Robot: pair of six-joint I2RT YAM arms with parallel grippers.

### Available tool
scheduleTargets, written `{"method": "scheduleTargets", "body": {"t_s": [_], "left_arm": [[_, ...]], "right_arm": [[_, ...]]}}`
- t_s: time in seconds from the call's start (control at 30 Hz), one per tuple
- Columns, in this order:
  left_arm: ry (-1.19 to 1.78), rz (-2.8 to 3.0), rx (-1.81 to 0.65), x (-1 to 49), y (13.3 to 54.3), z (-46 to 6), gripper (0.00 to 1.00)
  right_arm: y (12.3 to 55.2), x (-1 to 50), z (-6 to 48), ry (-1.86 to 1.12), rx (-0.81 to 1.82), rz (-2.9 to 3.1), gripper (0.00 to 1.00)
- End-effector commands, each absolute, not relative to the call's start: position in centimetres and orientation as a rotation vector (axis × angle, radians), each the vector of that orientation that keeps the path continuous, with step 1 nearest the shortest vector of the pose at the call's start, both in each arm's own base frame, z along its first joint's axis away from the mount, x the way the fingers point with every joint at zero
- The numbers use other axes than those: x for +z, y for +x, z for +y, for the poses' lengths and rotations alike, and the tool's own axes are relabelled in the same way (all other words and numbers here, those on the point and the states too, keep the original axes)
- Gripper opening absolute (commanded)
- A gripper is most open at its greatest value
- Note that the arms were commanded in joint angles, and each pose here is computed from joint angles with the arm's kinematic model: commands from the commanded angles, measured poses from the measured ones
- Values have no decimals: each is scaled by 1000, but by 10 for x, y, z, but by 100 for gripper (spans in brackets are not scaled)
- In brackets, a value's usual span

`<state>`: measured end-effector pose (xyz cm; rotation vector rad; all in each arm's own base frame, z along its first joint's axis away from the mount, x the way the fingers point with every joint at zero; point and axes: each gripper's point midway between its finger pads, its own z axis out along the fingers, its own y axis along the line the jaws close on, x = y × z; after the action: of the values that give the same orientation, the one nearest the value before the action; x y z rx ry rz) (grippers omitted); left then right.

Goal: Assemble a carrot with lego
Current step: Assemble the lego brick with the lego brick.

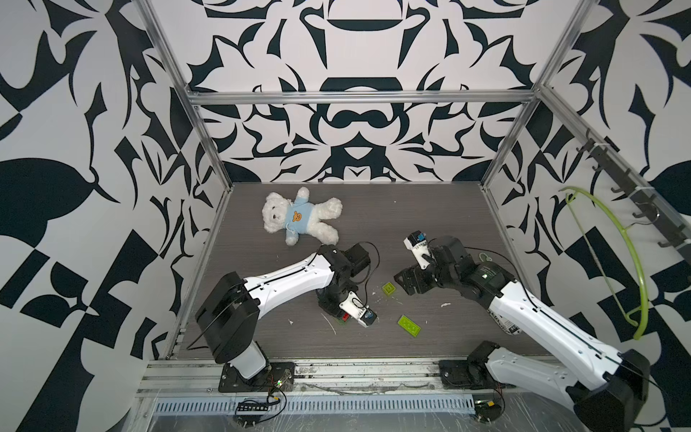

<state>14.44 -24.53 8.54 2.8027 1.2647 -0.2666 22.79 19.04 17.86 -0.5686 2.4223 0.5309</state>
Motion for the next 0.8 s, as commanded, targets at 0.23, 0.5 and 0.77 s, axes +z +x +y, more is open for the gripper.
{"method": "scheduleTargets", "body": {"t_s": [0.23,0.5,0.77], "left_arm": [[2835,1217,-277,83,141,-243,0],[2841,1201,-309,82,139,-250,0],[2845,1203,-292,77,138,-246,0]], "right_arm": [[226,191,191,-562,568,2377,86],[226,189,191,-566,565,2380,86],[225,188,192,-569,566,2382,86]]}}
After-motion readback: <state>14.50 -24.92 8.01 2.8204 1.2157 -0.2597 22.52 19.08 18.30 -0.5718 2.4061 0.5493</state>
